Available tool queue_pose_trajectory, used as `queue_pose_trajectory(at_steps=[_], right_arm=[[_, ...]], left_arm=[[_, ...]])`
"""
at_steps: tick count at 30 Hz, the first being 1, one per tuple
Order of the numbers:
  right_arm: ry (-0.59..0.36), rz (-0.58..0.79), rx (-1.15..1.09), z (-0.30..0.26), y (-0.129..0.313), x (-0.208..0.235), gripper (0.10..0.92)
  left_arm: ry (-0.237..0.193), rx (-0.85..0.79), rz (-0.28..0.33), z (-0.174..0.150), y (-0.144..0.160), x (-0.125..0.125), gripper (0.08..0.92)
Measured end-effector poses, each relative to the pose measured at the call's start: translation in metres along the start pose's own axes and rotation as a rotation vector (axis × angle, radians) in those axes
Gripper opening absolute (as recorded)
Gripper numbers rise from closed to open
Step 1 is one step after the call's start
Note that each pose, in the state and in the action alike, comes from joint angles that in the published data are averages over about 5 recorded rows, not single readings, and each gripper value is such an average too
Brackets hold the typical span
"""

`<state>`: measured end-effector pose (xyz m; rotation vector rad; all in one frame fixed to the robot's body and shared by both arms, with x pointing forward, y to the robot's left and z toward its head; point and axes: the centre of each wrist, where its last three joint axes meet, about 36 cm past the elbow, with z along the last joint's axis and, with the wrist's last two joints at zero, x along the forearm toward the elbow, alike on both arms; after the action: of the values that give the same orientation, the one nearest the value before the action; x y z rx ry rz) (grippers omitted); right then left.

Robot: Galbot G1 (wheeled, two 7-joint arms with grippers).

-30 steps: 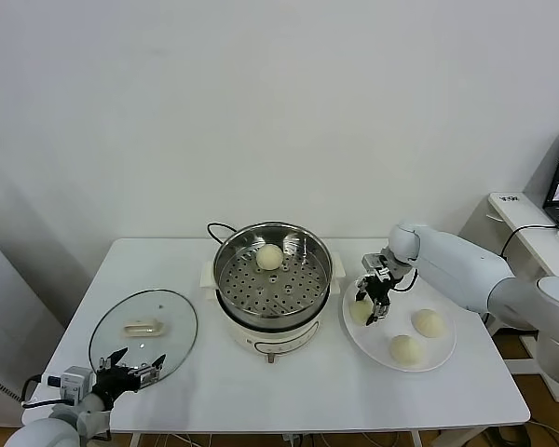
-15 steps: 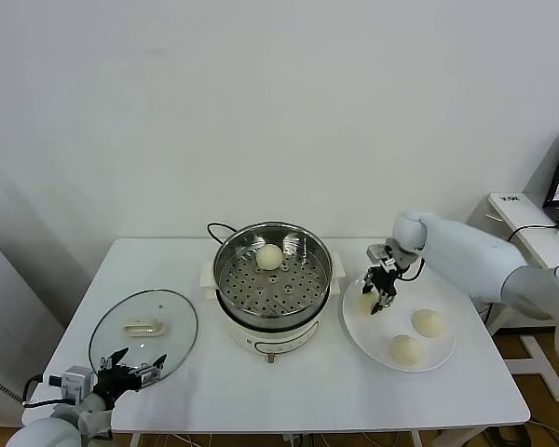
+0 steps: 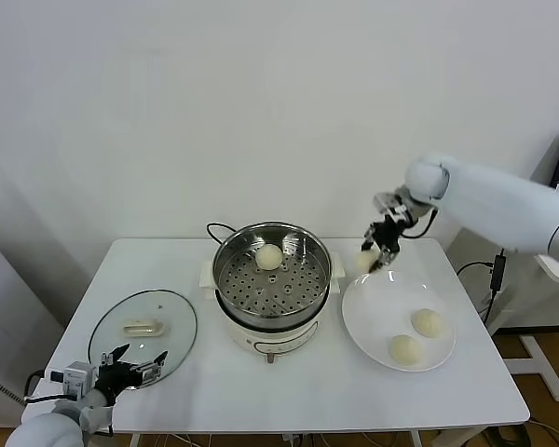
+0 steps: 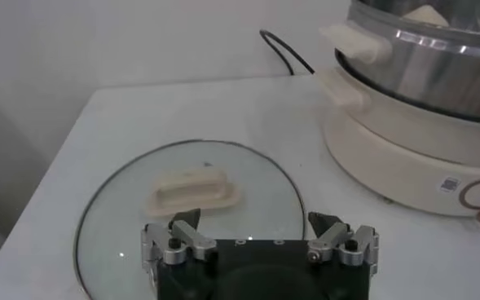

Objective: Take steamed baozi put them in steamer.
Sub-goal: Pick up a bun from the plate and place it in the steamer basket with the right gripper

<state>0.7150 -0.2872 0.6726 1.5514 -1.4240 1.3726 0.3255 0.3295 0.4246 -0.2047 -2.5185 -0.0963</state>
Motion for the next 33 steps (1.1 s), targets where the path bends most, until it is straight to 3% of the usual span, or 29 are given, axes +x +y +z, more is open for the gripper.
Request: queue_pose_trajectory(at_steps=[8,17,33], right_arm=[[-0.123,0.06,-0.052,-0.057,-0.014,0.013,0.475],[-0.212,0.087,-0.092,-0.127,-0.029,-0.02,0.475],[-0.183,0.044,-0.136,-0.198,-0.023,-0.108,0.475]], left_arm=[[-0.001,-0.002,0.003,-0.001,-0.001,-0.001,0.823],[-0.001,-0.002,0.003,-0.001,-0.001,-0.001,0.823],[0.0,0.001,0.003,0.002,-0.001,0.0,0.823]])
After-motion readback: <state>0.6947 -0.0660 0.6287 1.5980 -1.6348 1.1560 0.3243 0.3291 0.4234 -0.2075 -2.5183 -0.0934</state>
